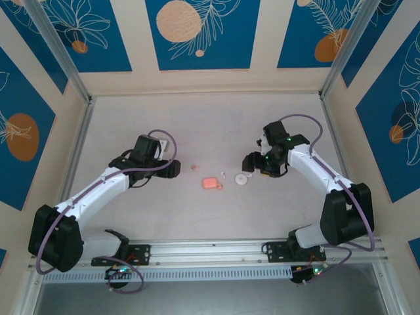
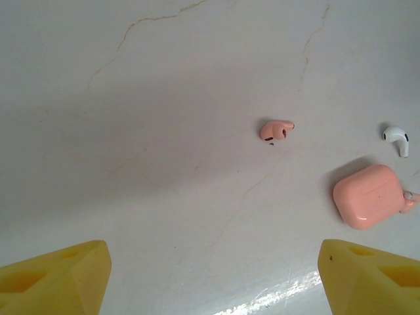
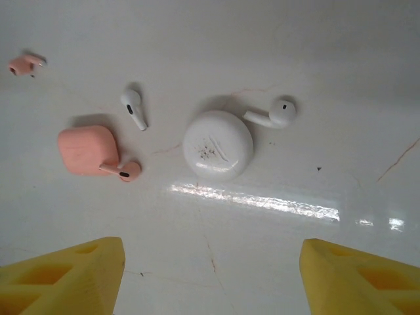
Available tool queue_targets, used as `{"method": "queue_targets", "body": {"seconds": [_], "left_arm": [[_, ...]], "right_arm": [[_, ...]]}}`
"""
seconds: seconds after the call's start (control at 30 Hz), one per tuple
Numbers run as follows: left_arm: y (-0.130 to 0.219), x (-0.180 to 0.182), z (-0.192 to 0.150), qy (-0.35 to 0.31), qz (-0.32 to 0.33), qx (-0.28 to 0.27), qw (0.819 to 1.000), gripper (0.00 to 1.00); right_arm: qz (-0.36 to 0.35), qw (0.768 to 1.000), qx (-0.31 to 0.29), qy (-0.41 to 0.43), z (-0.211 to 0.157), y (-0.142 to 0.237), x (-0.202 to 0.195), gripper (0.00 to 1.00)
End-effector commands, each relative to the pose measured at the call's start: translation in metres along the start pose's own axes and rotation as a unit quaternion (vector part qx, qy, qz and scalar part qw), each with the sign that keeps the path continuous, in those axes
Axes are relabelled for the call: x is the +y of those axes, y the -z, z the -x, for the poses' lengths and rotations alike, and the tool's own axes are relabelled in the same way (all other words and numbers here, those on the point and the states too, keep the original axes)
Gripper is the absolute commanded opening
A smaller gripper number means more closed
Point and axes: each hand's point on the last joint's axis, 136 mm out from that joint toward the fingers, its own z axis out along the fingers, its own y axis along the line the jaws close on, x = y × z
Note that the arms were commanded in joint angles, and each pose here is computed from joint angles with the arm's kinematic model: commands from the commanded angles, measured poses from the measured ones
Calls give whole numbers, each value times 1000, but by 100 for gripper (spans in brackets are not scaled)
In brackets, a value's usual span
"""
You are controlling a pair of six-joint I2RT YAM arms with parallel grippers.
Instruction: Insert wireless bluetooth earbuds into charging case
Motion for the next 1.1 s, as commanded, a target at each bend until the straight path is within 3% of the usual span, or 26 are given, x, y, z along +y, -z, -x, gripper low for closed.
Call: {"method": "queue_targets", "body": {"seconds": [0.0,0.3,0.43,1.07], "left_arm": [[-1,-6,-8,10,-12,10,1000,82],[-3,-3,-9,17,-7,10,1000,82],[-3,-3,-9,14,-5,13,1000,82],[-6,-7,-4,11,-14,11,1000,82]], "right_arm": [[2,1000,26,-3,-6,-7,11,70],[-45,996,67,-27,-4,-43,11,68],[-61,994,86,-26,-4,-58,12,62],[-116,986,117,-23,4,-92,3,63]]}}
